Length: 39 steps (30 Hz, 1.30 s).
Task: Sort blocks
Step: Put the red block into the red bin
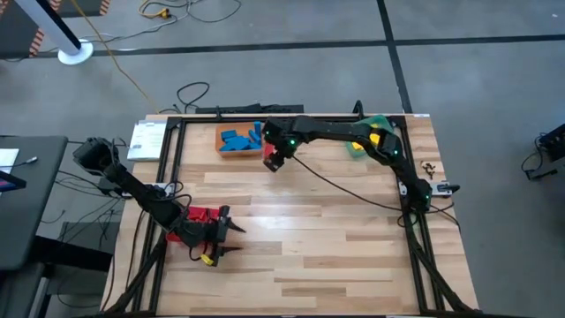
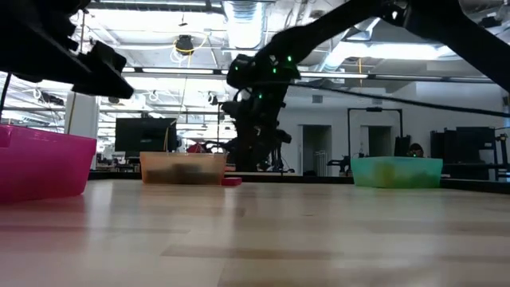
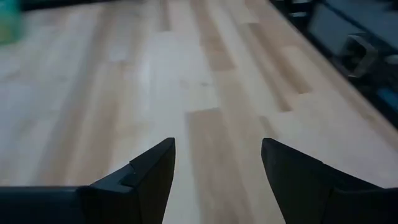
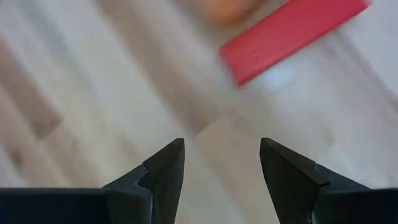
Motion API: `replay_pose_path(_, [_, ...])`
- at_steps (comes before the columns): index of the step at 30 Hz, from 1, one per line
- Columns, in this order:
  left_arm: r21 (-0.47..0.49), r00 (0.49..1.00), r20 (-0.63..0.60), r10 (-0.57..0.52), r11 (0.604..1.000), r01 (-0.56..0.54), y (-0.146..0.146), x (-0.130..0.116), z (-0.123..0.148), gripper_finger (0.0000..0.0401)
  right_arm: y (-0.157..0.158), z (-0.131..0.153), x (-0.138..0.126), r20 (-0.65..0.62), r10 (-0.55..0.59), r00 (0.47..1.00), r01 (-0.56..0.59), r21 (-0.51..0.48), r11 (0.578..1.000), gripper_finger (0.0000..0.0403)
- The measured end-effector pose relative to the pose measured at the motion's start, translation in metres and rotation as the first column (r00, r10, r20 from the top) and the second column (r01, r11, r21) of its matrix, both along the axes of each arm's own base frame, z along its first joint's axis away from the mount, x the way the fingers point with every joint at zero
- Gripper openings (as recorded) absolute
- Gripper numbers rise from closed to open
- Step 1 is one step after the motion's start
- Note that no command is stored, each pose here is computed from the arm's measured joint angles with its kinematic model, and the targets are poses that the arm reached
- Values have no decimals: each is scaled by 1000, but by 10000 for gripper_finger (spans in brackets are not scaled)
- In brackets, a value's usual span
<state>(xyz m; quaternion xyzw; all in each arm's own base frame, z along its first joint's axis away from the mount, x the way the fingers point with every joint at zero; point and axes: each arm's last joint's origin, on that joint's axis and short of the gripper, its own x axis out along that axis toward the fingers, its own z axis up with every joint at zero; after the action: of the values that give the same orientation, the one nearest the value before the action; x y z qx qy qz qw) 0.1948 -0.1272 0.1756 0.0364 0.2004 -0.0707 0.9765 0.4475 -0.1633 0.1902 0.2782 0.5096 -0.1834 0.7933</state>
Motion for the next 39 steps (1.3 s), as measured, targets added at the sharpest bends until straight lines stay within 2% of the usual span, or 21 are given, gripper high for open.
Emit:
replay_pose_path(5, [55, 984, 43, 175, 983, -177, 13, 6, 1, 235, 32, 15, -4, -101, 115, 988, -115, 7, 993, 223])
replay_pose_path(8, [73, 971, 43, 236, 968, -238, 28, 14, 1, 235, 60, 23, -9, -180, 162, 970, -164, 5, 987, 223])
replay_pose_path(14, [115, 963, -45, 265, 959, -258, 64, 31, 2, 235, 137, 41, -19, -308, 271, 912, -291, -20, 956, 223])
replay_pose_path(18, [131, 956, -86, 280, 954, -268, 91, 40, 5, 235, 185, 46, -25, -342, 314, 886, -348, -41, 937, 223])
replay_pose_path(23, [99, 957, -107, 269, 961, -259, 123, 52, 10, 235, 239, 46, -35, -379, 362, 852, -403, -32, 915, 223])
replay_pose_path(27, [59, 950, -128, 284, 959, -278, 143, 74, 8, 235, 270, 46, -42, -390, 351, 851, -414, -88, 906, 223])
replay_pose_path(30, [47, 917, -178, 358, 934, -355, 156, 97, 0, 235, 287, 46, -51, -422, 321, 848, -409, -134, 903, 223])
replay_pose_path(33, [59, 849, -260, 460, 885, -462, 172, 119, -11, 235, 301, 46, -59, -445, 291, 847, -396, -164, 903, 223])
replay_pose_path(36, [82, 799, -339, 496, 862, -501, 186, 138, -25, 235, 314, 47, -68, -472, 272, 838, -394, -180, 901, 223])
replay_pose_path(39, [116, 773, -381, 506, 856, -504, 197, 152, -37, 235, 325, 48, -80, -517, 245, 820, -401, -215, 891, 223])
